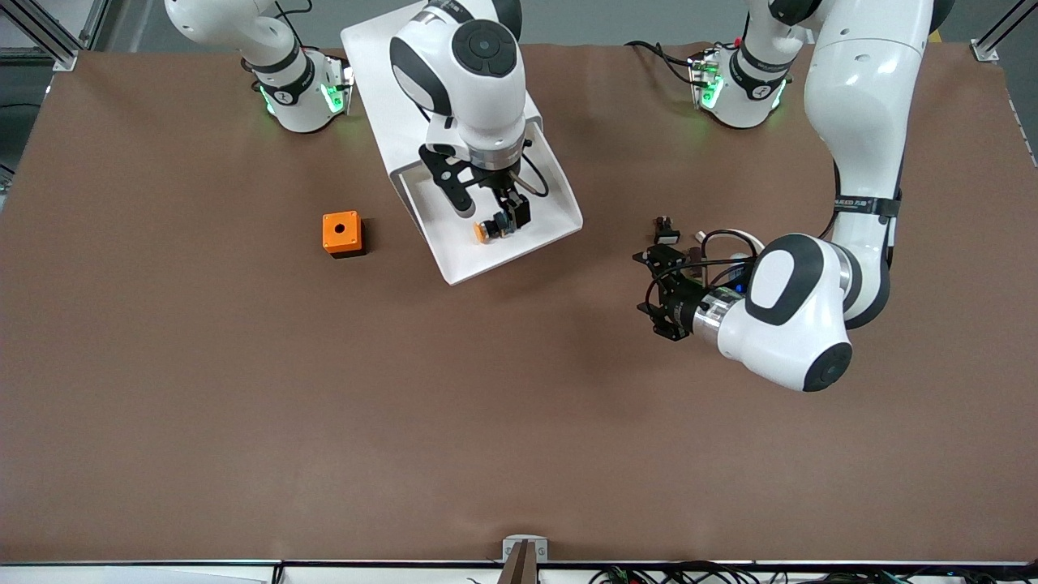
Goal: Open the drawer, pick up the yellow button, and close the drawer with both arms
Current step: 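Reach the right gripper into the drawer while the left gripper withdraws, then close the right gripper on the yellow mushroom button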
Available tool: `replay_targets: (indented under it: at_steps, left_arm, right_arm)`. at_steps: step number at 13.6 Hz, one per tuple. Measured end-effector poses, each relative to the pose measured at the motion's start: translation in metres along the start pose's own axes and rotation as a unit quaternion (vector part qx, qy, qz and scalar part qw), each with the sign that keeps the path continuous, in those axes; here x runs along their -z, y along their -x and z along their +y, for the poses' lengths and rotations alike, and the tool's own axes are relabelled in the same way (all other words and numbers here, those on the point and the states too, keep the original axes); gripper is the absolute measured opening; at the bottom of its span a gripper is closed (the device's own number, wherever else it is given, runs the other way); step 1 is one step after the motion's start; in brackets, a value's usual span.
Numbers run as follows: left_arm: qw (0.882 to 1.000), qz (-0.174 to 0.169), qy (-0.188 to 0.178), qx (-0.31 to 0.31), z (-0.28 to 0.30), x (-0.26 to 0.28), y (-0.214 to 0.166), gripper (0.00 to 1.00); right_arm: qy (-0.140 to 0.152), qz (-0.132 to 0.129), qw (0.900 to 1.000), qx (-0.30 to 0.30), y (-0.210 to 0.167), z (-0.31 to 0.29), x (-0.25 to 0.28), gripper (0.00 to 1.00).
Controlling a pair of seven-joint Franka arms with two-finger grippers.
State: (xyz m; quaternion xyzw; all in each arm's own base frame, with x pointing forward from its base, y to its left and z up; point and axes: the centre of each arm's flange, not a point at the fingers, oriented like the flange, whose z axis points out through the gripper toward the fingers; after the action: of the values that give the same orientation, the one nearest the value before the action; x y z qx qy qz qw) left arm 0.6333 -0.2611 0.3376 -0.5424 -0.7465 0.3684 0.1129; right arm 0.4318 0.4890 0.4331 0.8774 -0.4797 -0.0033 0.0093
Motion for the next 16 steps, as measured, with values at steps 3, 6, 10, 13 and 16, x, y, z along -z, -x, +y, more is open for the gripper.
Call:
replay_targets:
  at_steps: [3, 6, 10, 13, 16]
  left_arm:
    - [0.999, 0.029, 0.03, -0.013, -0.009, 0.014, -0.003, 1.0]
    - [0.998, 0.034, 0.038, -0.026, -0.014, 0.02, -0.003, 1.0]
    - [0.998, 0.033, 0.041, -0.037, -0.017, 0.024, -0.003, 1.0]
    - [0.997, 0.034, 0.044, -0.056, -0.015, 0.028, -0.007, 1.0]
    - [0.995, 0.04, 0.045, -0.077, -0.013, 0.028, -0.01, 1.0]
  right_arm:
    - [-0.004, 0.003, 1.0, -0.013, -0.017, -0.006, -0.001, 1.0]
    - [-0.002, 0.004, 1.0, -0.017, -0.022, -0.01, -0.011, 1.0]
    - [0.002, 0.006, 1.0, -0.02, -0.01, -0.014, -0.033, 1.0]
    - [0.002, 0.006, 1.0, -0.021, -0.005, -0.014, -0.035, 1.0]
    - [0.001, 0.005, 1.0, -0.021, -0.003, -0.013, -0.034, 0.88]
